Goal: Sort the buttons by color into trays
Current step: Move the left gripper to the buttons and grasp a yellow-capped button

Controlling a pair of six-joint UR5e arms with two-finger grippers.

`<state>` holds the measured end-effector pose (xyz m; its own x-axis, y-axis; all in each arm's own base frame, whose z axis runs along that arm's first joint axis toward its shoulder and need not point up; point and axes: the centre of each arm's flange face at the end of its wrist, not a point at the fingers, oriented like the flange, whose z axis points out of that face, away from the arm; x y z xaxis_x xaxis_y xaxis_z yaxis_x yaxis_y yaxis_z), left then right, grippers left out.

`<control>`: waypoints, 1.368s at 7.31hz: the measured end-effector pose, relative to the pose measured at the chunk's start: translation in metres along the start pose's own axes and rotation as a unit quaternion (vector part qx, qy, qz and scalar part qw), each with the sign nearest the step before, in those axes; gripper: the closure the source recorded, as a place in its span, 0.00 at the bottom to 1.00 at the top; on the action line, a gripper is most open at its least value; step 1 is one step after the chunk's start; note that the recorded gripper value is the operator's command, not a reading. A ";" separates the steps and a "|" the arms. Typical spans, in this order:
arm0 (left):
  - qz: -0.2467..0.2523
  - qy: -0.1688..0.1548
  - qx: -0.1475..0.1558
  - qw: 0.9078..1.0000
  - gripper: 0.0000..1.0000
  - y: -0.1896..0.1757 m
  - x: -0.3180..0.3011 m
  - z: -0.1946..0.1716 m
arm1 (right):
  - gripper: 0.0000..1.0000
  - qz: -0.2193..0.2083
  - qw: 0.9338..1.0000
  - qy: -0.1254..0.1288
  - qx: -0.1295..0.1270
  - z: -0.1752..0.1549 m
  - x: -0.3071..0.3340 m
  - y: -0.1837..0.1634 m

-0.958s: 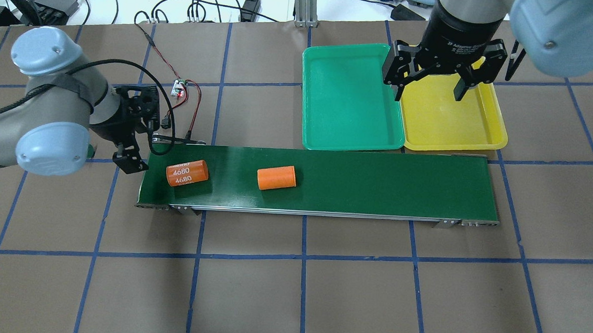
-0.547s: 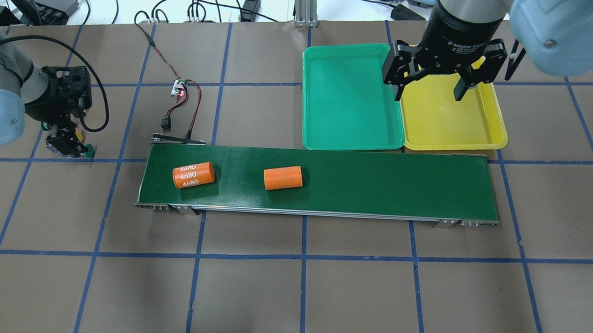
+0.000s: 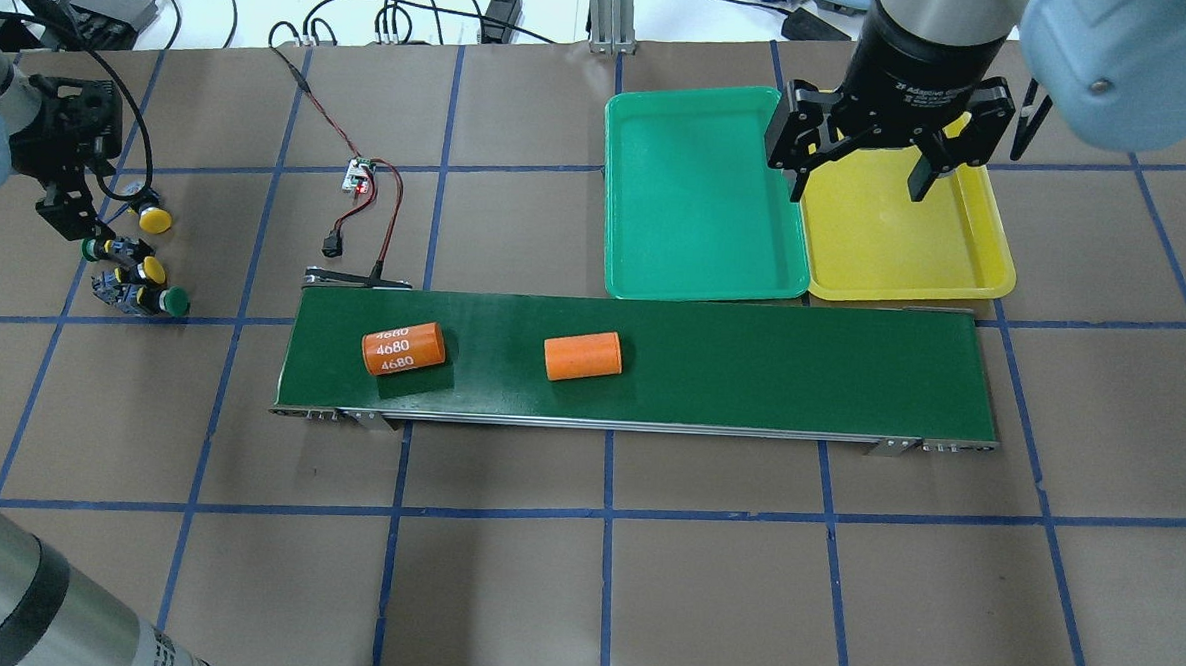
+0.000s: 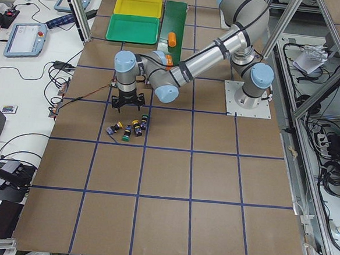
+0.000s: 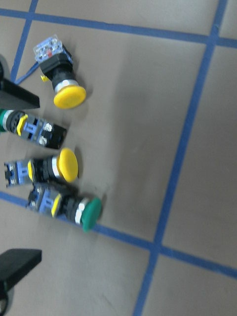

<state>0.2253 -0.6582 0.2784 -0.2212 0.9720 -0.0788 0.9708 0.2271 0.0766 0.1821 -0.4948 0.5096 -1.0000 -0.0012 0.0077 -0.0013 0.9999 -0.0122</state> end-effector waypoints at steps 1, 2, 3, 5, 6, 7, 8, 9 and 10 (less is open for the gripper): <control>0.048 -0.002 0.001 0.999 0.00 0.013 -0.024 0.016 | 0.00 0.000 1.000 0.000 0.000 0.000 0.000 0.000; 0.097 -0.006 0.006 0.995 0.00 0.031 -0.045 0.033 | 0.00 0.000 1.000 0.000 0.000 0.000 0.000 0.000; 0.132 -0.014 0.016 0.991 0.00 0.043 -0.063 0.047 | 0.00 -0.001 1.000 0.000 0.000 0.000 0.000 0.000; 0.168 -0.017 0.033 0.985 0.00 0.043 -0.084 0.074 | 0.00 -0.003 1.000 0.000 -0.001 0.001 0.000 0.000; 0.182 -0.013 0.040 0.982 0.00 0.035 -0.087 0.082 | 0.00 -0.004 1.000 0.000 -0.001 0.001 0.000 0.000; 0.193 -0.012 0.049 0.980 0.00 0.029 -0.089 0.091 | 0.00 -0.005 1.000 0.001 -0.003 0.002 0.000 -0.001; 0.198 -0.010 0.060 0.978 0.00 0.026 -0.090 0.101 | 0.00 -0.005 1.000 0.001 -0.005 0.005 0.000 -0.002; 0.198 -0.006 0.066 0.978 0.00 0.027 -0.089 0.110 | 0.00 -0.006 1.000 0.003 -0.009 0.008 0.000 -0.004; 0.196 -0.003 0.068 0.978 0.00 0.029 -0.088 0.115 | 0.00 -0.006 1.000 0.004 -0.014 0.011 0.000 -0.004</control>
<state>0.2833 -0.7440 0.1733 0.1715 0.9823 -0.0748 0.9842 -0.1742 -0.0303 0.1820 -0.4987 0.4985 -0.9998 -0.0141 0.0147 -0.0139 0.9998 0.0170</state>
